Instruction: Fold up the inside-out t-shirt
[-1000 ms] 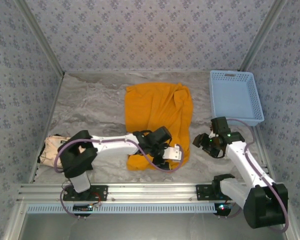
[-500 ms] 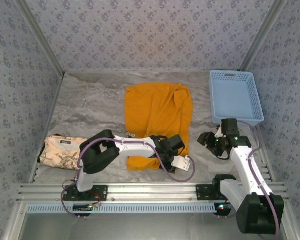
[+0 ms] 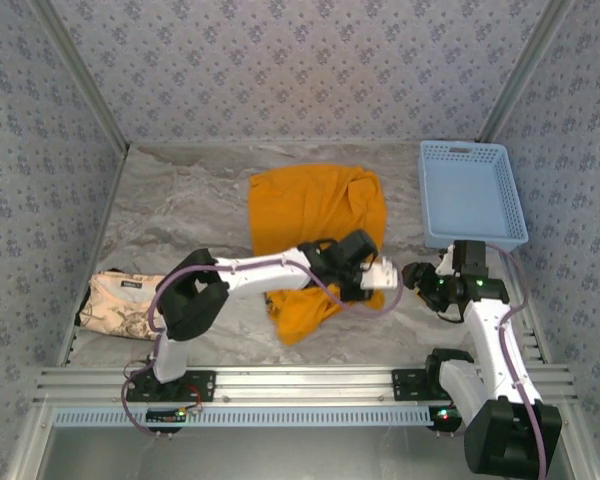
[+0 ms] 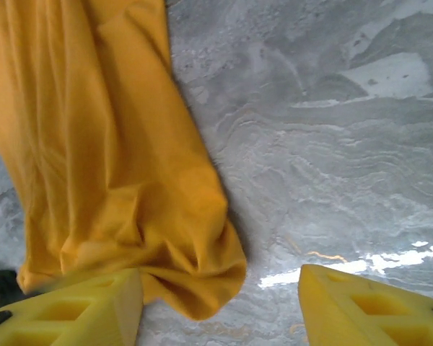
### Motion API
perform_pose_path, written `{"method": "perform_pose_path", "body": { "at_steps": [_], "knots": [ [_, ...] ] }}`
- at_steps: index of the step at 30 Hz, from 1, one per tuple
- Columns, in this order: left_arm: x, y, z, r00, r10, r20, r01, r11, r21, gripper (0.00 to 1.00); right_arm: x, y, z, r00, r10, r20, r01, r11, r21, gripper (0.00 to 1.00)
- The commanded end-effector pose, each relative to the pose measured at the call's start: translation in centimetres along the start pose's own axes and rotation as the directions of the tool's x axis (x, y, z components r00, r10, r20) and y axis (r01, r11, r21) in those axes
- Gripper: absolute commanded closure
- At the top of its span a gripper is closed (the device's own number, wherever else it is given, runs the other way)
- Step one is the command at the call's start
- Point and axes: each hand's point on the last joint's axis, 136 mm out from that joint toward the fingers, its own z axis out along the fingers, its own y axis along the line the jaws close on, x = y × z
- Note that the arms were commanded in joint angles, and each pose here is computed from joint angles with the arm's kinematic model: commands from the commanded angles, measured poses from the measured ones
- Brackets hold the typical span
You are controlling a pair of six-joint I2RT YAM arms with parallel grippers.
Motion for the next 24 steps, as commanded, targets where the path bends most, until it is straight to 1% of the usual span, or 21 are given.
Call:
{"method": "perform_pose_path", "body": {
  "at_steps": [1,4,7,9,10,12,15,19,22,24],
  "knots": [
    [-2.0,4.6,-1.9,0.972,-0.206,0.113,0.213,0.976,-0.052,1.00,1.8,0.6,0.8,0.998,-0.016,-0.064,0.012,0.998,-0.061,0.36],
    [-2.4,6.4,-2.6,0.953,-0.261,0.151,0.271,0.961,-0.052,1.00,3.9,2.0,2.0,0.988,-0.080,-0.129,0.062,0.989,-0.137,0.33],
    [-2.5,7.4,-3.0,0.940,-0.292,0.178,0.302,0.953,-0.034,1.00,5.7,4.5,3.0,0.959,-0.248,-0.135,0.213,0.949,-0.232,0.31],
    [-2.6,8.2,-3.4,0.925,-0.325,0.197,0.337,0.941,-0.028,1.00,6.7,5.7,3.7,0.912,-0.399,-0.098,0.371,0.902,-0.222,0.29],
    [-2.6,8.4,-3.6,0.919,-0.340,0.202,0.352,0.936,-0.025,1.00,6.9,6.2,4.1,0.888,-0.453,-0.076,0.428,0.877,-0.219,0.29],
    [-2.6,9.0,-4.2,0.906,-0.362,0.219,0.377,0.926,-0.027,1.00,7.7,7.7,4.7,0.839,-0.543,-0.036,0.517,0.815,-0.263,0.29],
    [-2.6,9.5,-4.7,0.896,-0.377,0.237,0.394,0.919,-0.028,1.00,8.5,9.5,5.8,0.795,-0.606,-0.007,0.575,0.758,-0.309,0.29],
    [-2.7,10.0,-5.2,0.880,-0.401,0.253,0.419,0.908,-0.020,1.00,9.1,10.5,7.6,0.769,-0.640,0.002,0.612,0.734,-0.295,0.30],
    [-2.5,10.4,-5.5,0.878,-0.403,0.258,0.425,0.904,-0.034,1.00,10.2,11.3,8.8,0.745,-0.666,0.032,0.636,0.695,-0.334,0.32],
    [-2.3,10.9,-5.9,0.867,-0.421,0.267,0.447,0.894,-0.042,1.00,10.8,11.9,9.4,0.728,-0.683,0.057,0.655,0.670,-0.348,0.34]
  ]
}}
